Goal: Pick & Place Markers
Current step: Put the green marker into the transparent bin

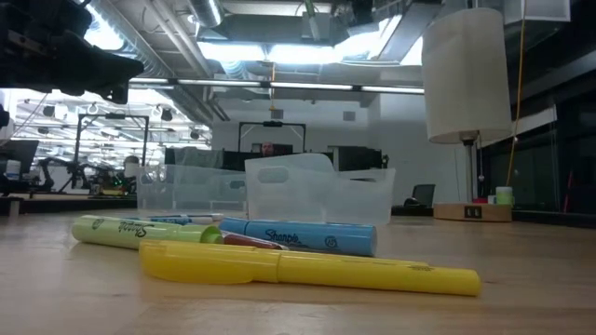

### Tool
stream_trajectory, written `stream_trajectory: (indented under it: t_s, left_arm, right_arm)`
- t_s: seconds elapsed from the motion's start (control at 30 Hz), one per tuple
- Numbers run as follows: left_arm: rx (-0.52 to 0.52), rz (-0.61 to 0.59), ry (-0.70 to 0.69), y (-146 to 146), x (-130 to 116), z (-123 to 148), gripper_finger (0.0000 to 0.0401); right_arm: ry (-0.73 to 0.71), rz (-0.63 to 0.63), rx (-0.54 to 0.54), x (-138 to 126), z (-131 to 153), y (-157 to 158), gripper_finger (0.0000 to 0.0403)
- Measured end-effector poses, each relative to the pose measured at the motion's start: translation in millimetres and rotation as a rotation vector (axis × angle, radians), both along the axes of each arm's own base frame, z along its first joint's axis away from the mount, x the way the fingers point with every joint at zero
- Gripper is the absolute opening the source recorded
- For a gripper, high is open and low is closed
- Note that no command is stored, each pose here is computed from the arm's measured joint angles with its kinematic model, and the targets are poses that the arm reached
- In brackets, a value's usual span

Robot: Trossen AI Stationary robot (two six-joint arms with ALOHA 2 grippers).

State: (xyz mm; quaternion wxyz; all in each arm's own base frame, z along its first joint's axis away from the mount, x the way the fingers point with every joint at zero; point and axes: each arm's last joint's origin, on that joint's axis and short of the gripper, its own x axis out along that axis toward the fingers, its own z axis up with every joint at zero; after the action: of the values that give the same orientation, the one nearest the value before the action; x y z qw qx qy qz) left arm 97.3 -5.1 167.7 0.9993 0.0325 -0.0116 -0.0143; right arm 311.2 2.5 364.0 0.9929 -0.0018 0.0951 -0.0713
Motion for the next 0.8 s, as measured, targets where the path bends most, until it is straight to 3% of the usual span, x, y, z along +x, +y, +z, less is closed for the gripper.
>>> stream_trajectory:
  t_s: [0.8]
  left_arm:
    - [0.000, 0.000, 0.000, 0.0, 0.0, 0.0, 0.0004]
  right_arm:
    - [-0.009, -0.003, 0.064, 0.4, -0.3, 0.5, 0.0031]
